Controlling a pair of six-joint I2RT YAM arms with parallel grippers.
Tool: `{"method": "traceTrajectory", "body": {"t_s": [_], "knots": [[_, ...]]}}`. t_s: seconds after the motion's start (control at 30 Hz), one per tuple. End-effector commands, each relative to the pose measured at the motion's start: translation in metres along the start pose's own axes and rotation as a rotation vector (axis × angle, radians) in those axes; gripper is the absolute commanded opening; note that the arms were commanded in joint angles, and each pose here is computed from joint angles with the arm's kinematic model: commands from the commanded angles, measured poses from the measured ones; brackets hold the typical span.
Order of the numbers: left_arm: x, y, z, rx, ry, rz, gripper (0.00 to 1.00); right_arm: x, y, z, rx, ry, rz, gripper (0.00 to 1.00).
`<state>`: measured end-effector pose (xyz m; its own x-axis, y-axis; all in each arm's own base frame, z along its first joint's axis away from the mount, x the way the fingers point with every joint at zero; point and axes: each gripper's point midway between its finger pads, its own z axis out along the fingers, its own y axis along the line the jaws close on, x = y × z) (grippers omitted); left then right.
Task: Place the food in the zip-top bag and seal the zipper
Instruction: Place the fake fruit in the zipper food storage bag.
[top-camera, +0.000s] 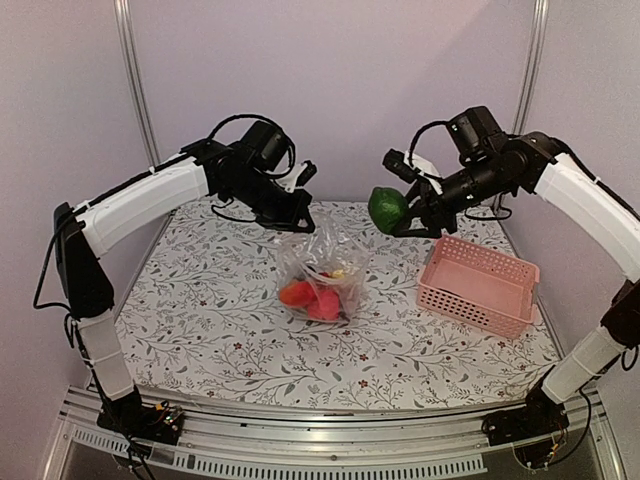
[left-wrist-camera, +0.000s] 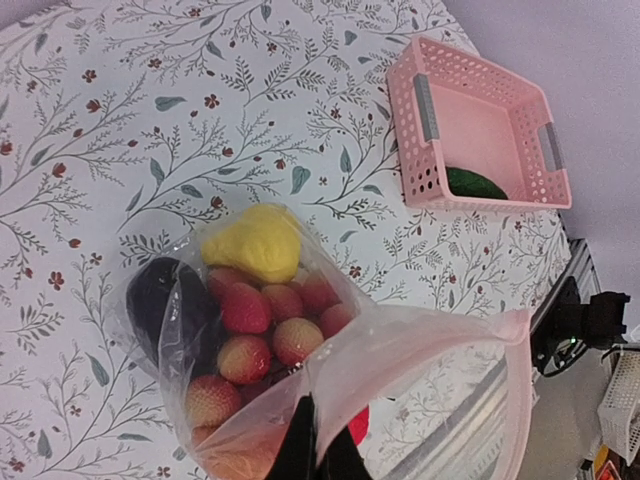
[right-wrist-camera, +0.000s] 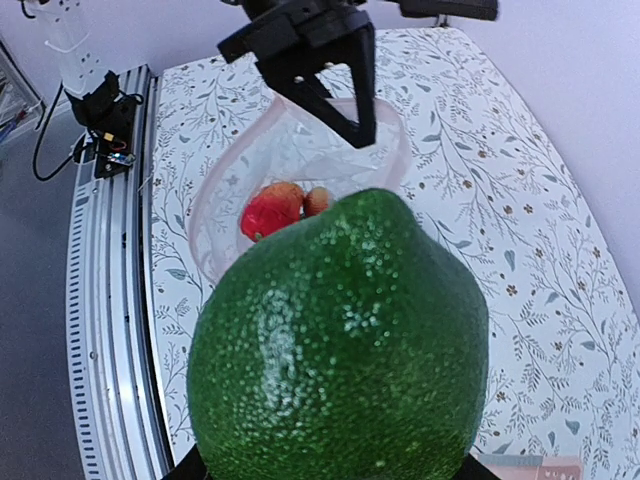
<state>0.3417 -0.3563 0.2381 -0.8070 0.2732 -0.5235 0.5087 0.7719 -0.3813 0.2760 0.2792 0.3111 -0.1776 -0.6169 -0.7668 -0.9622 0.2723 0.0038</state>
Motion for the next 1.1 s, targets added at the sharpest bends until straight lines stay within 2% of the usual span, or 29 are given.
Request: {"method": "traceTrajectory", "body": {"t_s": [0.0,0.23,0.33,0.5,0.57,0.83,1.07], "knots": [[-0.009,0.003,0.002,0.004,-0.023,-0.022,0.0,-0.018,0.031,0.037,-0.111,0.018,-0.093,0.4],[-0.011,-0.002,-0.005,0.021,-0.038,-0.021,0.0,-0.035,0.034,0.092,-0.135,0.038,-0.143,0.43],[-0.011,-0.002,-0.008,0.023,-0.043,-0.019,0.0,-0.035,0.034,0.107,-0.138,0.049,-0.144,0.53],[-0.01,-0.001,-0.01,0.014,-0.045,-0.018,0.0,-0.03,0.032,0.117,-0.122,0.083,-0.134,0.74],[-0.01,-0.001,-0.01,0.014,-0.047,-0.019,0.0,-0.029,0.032,0.114,-0.117,0.09,-0.14,0.78],[-0.013,-0.002,-0.01,0.015,-0.052,-0.016,0.0,-0.031,0.011,0.065,0.019,0.048,-0.115,0.76],[-0.013,0.0,-0.009,0.008,-0.052,-0.012,0.0,0.04,-0.043,0.032,0.163,0.157,0.045,0.72]]}}
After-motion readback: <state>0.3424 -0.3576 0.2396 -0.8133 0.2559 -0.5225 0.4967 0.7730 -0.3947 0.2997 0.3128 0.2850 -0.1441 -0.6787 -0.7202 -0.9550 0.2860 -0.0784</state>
